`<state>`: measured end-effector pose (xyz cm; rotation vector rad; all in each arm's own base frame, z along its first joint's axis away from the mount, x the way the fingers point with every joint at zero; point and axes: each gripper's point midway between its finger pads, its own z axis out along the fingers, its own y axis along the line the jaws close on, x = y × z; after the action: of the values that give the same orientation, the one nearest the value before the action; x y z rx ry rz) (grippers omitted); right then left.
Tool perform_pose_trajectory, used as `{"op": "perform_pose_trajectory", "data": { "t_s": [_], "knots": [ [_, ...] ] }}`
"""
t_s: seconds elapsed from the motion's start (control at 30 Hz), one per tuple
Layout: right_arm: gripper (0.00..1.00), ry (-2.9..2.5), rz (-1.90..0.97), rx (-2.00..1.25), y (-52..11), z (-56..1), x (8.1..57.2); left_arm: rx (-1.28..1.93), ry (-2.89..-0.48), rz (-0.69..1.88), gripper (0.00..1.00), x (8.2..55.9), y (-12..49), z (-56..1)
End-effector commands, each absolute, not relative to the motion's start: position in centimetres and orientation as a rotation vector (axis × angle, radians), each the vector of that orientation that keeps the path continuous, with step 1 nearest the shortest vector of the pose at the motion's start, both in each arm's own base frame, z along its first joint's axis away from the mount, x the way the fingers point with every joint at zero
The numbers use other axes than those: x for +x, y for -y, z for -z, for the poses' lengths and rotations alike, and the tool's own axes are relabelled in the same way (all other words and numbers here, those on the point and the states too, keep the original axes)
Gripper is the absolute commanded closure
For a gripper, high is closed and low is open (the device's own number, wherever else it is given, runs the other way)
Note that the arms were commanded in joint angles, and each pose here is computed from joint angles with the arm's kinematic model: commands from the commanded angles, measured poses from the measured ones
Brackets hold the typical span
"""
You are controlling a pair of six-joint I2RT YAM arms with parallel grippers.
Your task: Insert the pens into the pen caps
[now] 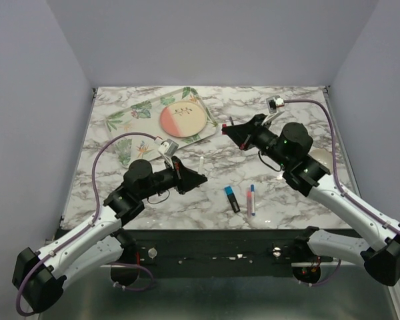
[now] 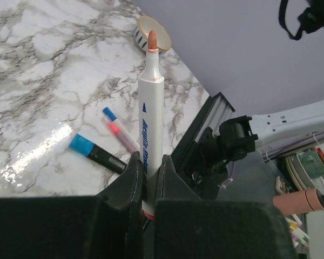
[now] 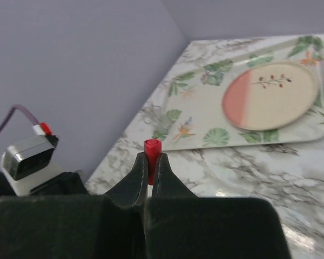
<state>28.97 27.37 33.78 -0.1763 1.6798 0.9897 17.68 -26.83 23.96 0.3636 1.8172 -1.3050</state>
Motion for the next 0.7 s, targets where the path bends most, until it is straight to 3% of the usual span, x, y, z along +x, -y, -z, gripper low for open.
{"op": "perform_pose_trajectory", "data": {
  "t_s": [0.0,0.2,0.67],
  "knots": [
    [0.99,-1.486,-1.300,-0.236,-29.2,-37.0,25.2,0.506,-1.651,1.448,1.00,15.9,28.0,-28.4],
    [0.99,-1.347,-1.474,-0.284,-29.5,-39.0,22.5,0.542,-1.584,1.495,1.00,15.1,28.2,-30.3],
    [0.99,-1.336,-1.565,-0.314,-31.1,-38.0,21.9,0.553,-1.553,1.513,1.00,14.9,28.3,-30.9]
  ]
}}
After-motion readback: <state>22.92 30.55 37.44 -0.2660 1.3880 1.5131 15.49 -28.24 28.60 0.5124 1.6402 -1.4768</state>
